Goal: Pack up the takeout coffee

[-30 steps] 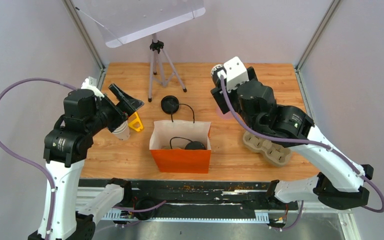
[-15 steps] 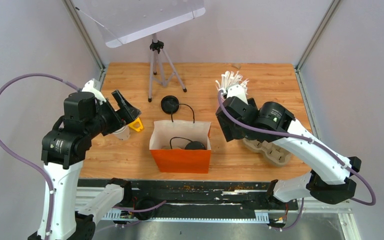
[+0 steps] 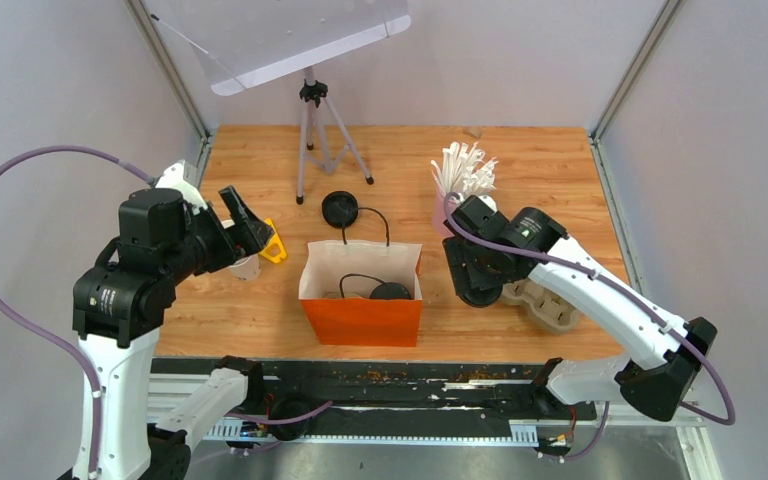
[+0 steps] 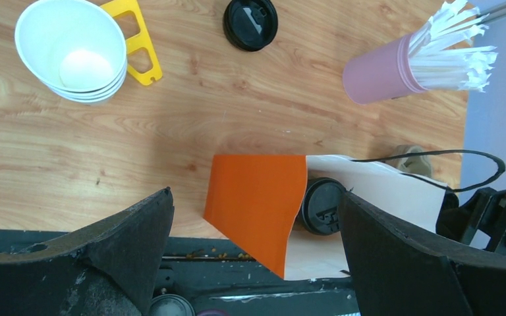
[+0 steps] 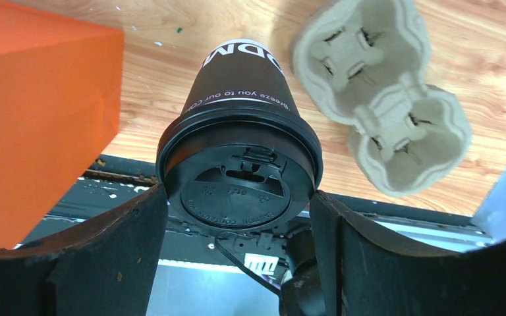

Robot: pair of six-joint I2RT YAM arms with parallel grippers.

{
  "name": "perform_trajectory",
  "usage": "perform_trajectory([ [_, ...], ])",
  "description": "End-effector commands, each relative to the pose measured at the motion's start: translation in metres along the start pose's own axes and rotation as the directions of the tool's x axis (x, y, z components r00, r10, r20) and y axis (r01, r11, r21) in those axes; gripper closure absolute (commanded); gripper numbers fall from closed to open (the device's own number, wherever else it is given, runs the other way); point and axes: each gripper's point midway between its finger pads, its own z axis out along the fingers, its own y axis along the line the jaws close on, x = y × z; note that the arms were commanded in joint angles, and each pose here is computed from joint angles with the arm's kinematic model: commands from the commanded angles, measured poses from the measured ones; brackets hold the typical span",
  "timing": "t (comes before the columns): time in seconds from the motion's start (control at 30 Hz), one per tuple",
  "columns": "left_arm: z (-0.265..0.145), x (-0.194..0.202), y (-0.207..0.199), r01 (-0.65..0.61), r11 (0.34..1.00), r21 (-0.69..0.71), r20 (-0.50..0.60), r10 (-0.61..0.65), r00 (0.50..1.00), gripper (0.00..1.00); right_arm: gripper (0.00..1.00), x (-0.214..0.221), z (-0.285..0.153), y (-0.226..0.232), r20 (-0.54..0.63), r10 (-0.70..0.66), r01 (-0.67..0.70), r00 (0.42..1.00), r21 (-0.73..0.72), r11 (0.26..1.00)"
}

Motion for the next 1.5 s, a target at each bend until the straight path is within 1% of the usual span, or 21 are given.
perform_trajectory([
  [0.0,-0.005,0.0,0.006,-0.042,0.999,-0.024,0.002,0.042,0.999,0.0,0.27,-0.021,0.017,0.027,0.044,0.023,-0.018,0.999,-0.113,0.993],
  [0.17,-0.004,0.006,0.01,-0.047,0.998,-0.037,-0.023,0.047,0.999,0.0,0.25,-0.019,0.047,0.035,-0.019,-0.006,0.004,1.0,-0.121,0.993],
  [0.33,-0.007,0.007,0.011,-0.05,0.998,-0.038,-0.025,0.049,0.999,0.0,0.24,-0.008,0.066,0.03,-0.078,-0.031,0.023,0.997,-0.095,0.995],
  [0.47,-0.007,0.008,0.011,-0.049,0.998,-0.04,-0.029,0.047,0.998,0.0,0.24,-0.005,0.075,0.03,-0.086,-0.034,0.024,0.996,-0.109,0.994],
  [0.57,-0.007,0.004,0.016,-0.048,0.997,-0.068,-0.012,0.047,0.999,0.0,0.24,-0.006,0.08,0.033,-0.094,-0.034,0.023,0.995,-0.12,0.992],
  [0.7,-0.004,0.005,0.017,-0.05,0.996,-0.079,-0.022,0.049,0.999,0.0,0.17,-0.011,0.079,0.03,-0.101,-0.045,0.034,0.994,-0.102,0.994],
  [0.87,-0.003,0.006,0.025,-0.092,0.989,-0.113,-0.043,0.088,0.995,0.0,0.11,-0.016,0.078,0.029,-0.105,-0.055,0.044,0.993,-0.105,0.994],
  [0.97,-0.006,0.003,0.027,-0.1,0.987,-0.129,-0.032,0.097,0.995,0.0,0.06,-0.02,0.074,0.025,-0.101,-0.057,0.048,0.993,-0.091,0.995],
  [1.1,-0.005,0.003,0.029,-0.1,0.986,-0.134,-0.027,0.097,0.995,0.0,0.01,-0.034,0.056,0.025,-0.062,-0.046,0.04,0.997,-0.098,0.994],
  [1.2,-0.002,0.003,0.032,-0.095,0.983,-0.154,-0.025,0.093,0.995,0.0,0.0,-0.049,0.041,0.024,-0.008,-0.03,0.029,1.0,-0.109,0.994],
  [1.3,0.0,0.003,0.032,-0.083,0.984,-0.155,-0.018,0.082,0.997,0.0,0.0,-0.066,0.03,0.022,0.09,-0.001,0.011,0.996,-0.115,0.993],
  [1.33,-0.001,0.003,0.031,-0.105,0.984,-0.142,-0.016,0.103,0.995,0.0,0.0,-0.07,0.027,0.018,0.134,0.02,-0.005,0.991,-0.11,0.994],
  [1.47,-0.002,-0.002,0.034,-0.095,0.985,-0.145,0.039,0.102,0.994,0.0,0.0,-0.085,0.02,0.013,0.303,0.097,-0.057,0.948,-0.137,0.989],
])
